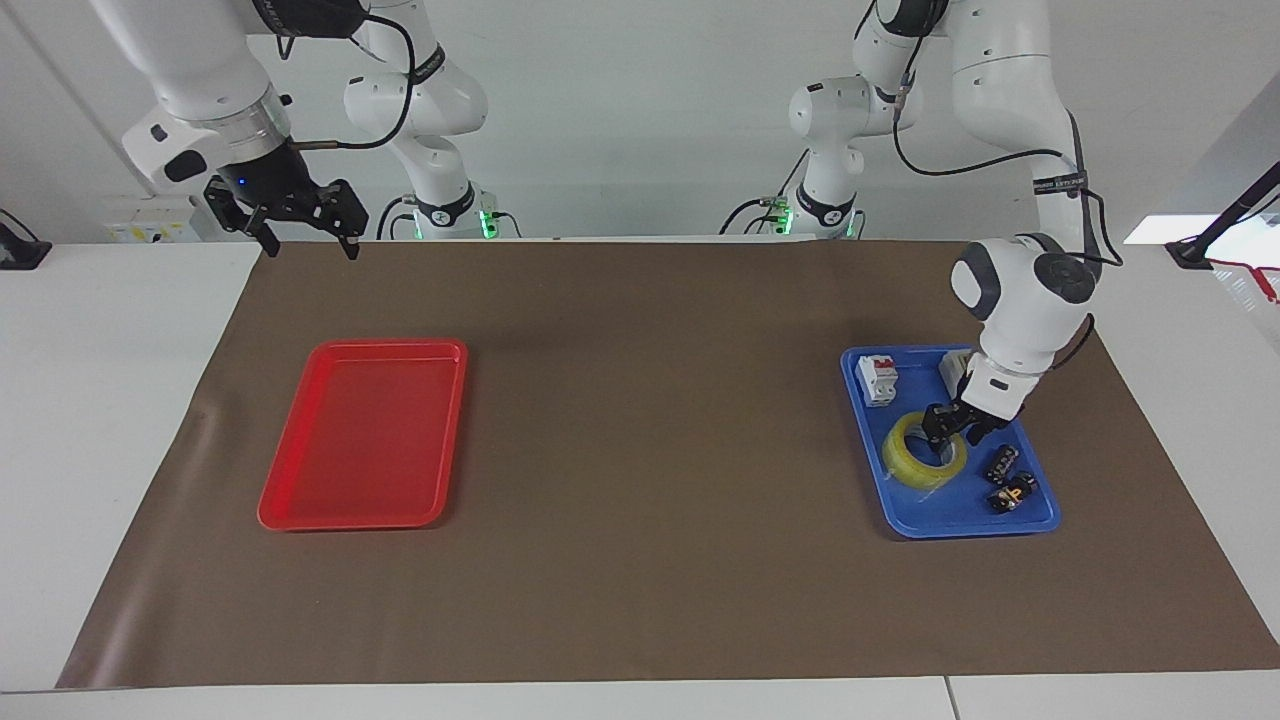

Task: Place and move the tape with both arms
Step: 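Reach the left gripper into the blue tray and grasp the yellow tape, then lift the yellow tape and set it on the table center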

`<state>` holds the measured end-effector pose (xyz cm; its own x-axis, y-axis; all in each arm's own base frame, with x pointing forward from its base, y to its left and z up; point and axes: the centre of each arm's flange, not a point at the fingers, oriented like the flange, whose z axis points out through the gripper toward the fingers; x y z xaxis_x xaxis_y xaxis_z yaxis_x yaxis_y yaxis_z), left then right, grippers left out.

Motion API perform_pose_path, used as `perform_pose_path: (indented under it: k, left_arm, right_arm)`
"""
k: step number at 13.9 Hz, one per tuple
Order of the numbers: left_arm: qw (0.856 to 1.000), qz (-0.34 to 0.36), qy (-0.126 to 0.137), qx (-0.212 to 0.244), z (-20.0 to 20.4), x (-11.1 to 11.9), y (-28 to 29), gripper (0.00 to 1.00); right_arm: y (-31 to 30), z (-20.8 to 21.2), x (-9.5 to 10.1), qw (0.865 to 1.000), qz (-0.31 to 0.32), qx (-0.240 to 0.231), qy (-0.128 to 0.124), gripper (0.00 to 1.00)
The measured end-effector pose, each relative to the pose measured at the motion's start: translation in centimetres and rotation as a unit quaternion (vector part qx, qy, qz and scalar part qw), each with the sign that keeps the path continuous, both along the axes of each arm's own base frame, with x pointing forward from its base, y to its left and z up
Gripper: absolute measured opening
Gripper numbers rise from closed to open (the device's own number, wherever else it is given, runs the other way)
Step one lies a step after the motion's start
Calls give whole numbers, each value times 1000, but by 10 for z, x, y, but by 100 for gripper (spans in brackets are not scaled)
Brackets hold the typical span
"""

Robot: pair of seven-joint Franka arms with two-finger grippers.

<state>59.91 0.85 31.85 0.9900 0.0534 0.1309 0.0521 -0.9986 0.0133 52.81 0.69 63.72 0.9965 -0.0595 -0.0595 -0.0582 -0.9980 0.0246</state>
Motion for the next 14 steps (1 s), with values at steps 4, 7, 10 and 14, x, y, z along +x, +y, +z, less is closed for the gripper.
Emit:
perform_pose_path:
  k: [4,7,10,14]
  left_arm:
    - [1000,-1,-12,1,13,1,-1,21]
    - [1000,-5,-9,2,63,1,-6,21]
    - [1000,17,1,-7,103,1,-59,21]
    - [998,62,11,-24,94,-25,-195,21]
  right_arm:
    - [4,0,0,1000,3,0,0,100]
    - [4,1,1,1000,4,0,-4,100]
    - [3,1,1,1000,3,0,-4,100]
    - [2,1,1,1000,2,-3,-6,100]
